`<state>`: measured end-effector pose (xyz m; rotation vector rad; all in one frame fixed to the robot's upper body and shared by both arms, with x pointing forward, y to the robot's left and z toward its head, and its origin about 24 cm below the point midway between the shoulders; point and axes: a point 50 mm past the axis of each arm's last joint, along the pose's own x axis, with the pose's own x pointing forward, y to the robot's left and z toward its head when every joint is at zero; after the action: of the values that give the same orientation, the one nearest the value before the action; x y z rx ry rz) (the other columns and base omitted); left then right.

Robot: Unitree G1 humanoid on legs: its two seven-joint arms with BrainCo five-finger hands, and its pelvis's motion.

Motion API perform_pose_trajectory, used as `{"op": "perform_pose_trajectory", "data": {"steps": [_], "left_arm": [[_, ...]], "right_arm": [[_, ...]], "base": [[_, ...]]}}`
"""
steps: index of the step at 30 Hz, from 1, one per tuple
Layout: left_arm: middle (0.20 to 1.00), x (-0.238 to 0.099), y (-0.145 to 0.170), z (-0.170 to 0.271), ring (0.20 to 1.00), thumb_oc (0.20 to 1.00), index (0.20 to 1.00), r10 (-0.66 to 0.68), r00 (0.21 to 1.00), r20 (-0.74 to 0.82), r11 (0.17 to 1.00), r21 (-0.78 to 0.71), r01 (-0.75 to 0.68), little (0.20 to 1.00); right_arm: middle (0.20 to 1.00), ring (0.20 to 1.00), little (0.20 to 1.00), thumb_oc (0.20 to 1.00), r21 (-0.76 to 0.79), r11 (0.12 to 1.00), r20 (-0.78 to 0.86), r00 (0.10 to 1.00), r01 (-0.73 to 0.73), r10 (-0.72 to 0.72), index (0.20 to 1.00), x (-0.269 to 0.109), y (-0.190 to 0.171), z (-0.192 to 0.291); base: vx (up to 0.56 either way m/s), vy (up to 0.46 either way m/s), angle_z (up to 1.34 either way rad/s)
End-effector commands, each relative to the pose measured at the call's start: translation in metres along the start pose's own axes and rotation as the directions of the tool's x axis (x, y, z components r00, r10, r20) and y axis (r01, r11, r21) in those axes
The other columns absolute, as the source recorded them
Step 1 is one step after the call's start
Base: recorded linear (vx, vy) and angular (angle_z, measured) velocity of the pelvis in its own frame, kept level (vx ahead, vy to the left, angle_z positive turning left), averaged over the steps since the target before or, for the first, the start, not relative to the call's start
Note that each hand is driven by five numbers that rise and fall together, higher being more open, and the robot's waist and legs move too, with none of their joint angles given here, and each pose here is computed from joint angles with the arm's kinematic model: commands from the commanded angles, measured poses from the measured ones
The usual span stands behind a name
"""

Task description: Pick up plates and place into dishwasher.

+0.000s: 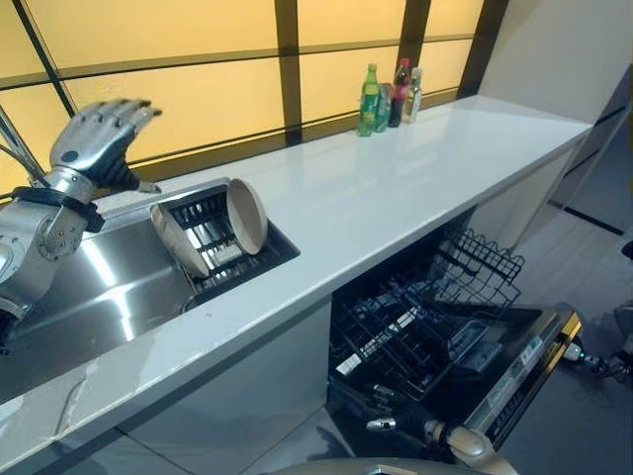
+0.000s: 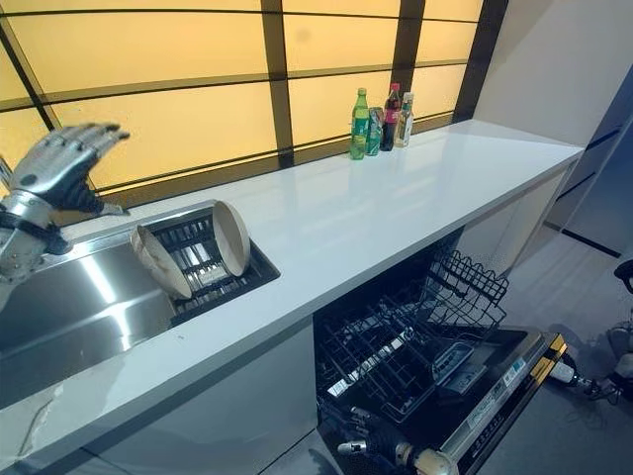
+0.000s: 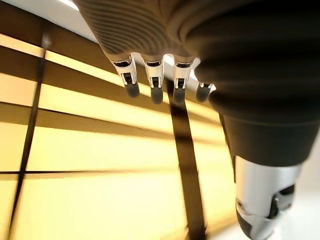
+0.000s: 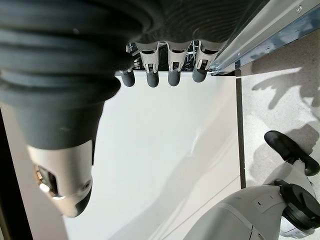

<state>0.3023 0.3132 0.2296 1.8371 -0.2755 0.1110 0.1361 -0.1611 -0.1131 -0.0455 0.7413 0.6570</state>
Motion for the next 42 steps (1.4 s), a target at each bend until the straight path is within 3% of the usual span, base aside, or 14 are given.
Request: {"op": "perform_pose_trajectory", "data": {"steps": [1, 9, 30, 42], "left_arm": [[1.000, 0.010, 0.033, -0.025, 1.000, 1.000, 1.000, -0.024, 0.996, -0.089, 0.973, 0.226, 0.044, 1.000], [1.000, 0.012, 0.005, -0.028, 1.000, 1.000, 1.000, -0.273, 0.944, -0.183, 0.895, 0.310, 0.319, 1.000], [1.000, 0.004, -0.062, -0.024, 1.000, 1.000, 1.000, -0.294, 0.941, -0.165, 0.882, 0.333, 0.334, 1.000], [1.000, -0.003, -0.091, -0.033, 1.000, 1.000, 1.000, -0.505, 0.789, -0.350, 0.747, 0.280, 0.603, 1.000]], "right_arm": [[1.000, 1.000, 1.000, 1.000, -0.087, 0.996, 0.099, 0.994, -0.031, 0.039, 1.000, 0.000, -0.011, 0.032], [1.000, 1.000, 1.000, 1.000, -0.076, 0.997, 0.123, 0.992, -0.012, 0.022, 1.000, -0.002, -0.018, 0.037], [1.000, 1.000, 1.000, 1.000, -0.072, 0.995, 0.113, 0.992, 0.070, -0.061, 1.000, -0.013, -0.039, 0.038], [1.000, 1.000, 1.000, 1.000, -0.083, 0.990, 0.154, 0.983, 0.111, -0.097, 1.000, -0.014, -0.049, 0.053]], "base": [[0.02, 0.054, 0.00], [0.01, 0.044, -0.01], [0.00, 0.043, -0.04], [-0.04, 0.045, -0.07]]}}
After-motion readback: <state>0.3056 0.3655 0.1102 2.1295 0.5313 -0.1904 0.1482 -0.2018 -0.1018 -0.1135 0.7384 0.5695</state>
